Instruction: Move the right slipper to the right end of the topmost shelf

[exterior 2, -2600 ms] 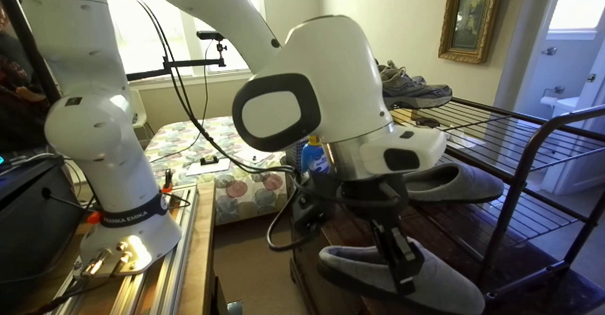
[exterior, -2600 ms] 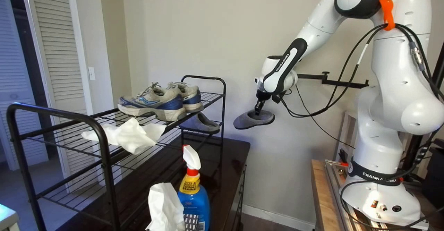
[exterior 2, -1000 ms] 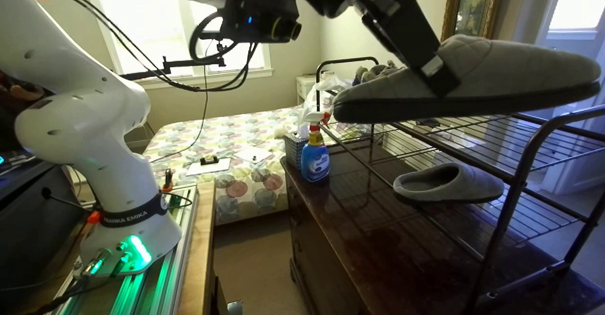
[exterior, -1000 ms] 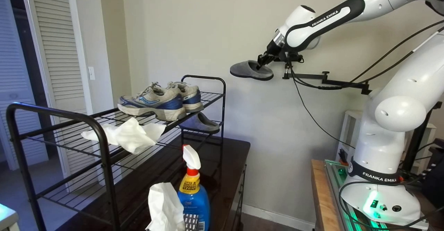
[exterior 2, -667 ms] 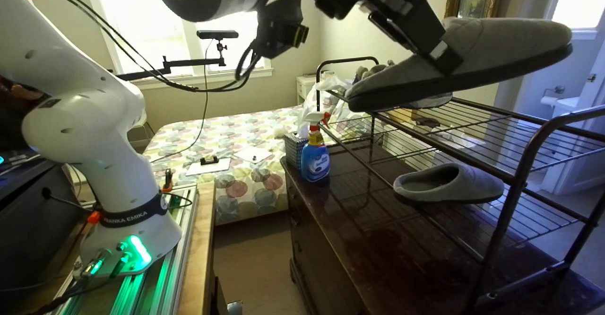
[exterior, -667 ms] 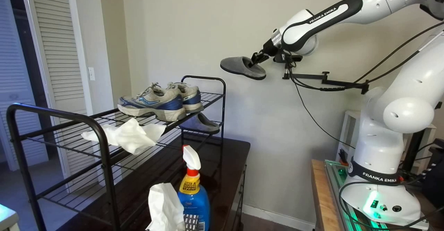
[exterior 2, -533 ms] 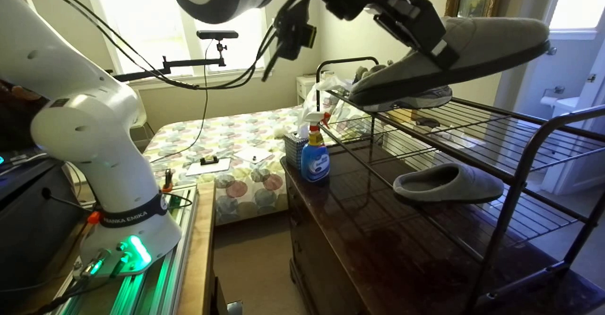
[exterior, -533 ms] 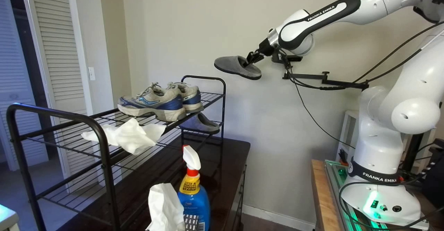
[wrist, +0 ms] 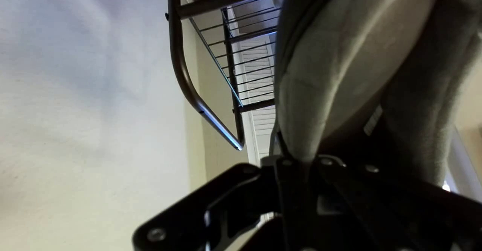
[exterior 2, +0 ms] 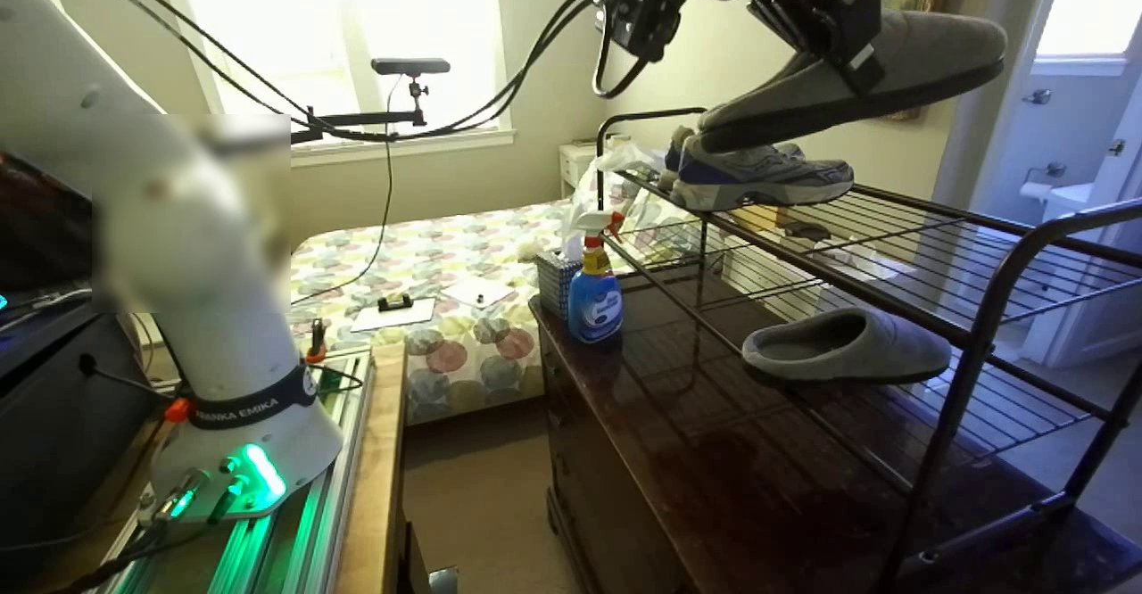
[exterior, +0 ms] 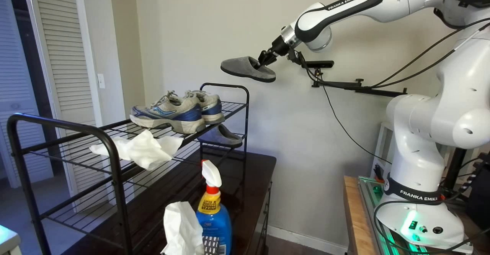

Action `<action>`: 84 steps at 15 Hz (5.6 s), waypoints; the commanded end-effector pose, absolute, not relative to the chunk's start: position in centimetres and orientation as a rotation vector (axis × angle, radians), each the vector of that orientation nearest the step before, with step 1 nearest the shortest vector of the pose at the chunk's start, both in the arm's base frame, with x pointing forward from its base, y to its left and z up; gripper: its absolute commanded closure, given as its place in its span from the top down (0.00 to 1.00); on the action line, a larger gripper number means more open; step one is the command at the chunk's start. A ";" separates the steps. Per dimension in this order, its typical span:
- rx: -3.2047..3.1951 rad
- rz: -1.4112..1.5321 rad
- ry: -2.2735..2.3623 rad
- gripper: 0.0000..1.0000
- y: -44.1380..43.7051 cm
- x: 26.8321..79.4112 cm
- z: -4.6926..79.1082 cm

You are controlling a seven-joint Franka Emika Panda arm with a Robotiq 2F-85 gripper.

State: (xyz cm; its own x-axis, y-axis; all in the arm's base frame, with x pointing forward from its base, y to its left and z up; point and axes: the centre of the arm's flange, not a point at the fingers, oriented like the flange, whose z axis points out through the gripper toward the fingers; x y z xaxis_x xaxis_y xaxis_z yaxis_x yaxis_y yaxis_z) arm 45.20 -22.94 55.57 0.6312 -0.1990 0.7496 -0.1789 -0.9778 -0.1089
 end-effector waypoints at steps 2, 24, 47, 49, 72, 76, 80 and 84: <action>-2.821 -1.296 0.327 0.05 -23.0 45.4 55.5; -2.863 -1.227 0.290 0.01 -24.0 60.5 56.0; -2.881 -1.013 0.250 0.01 -24.5 64.9 49.5; -2.860 -1.020 0.294 0.01 -25.0 66.3 49.4; -2.912 -0.891 0.363 0.38 -26.8 68.2 44.3; -2.958 -0.902 0.362 0.66 -26.6 67.2 46.3; -2.963 -1.002 0.338 0.92 -26.2 65.1 51.2; -2.932 -1.092 0.330 1.00 -26.4 62.6 55.8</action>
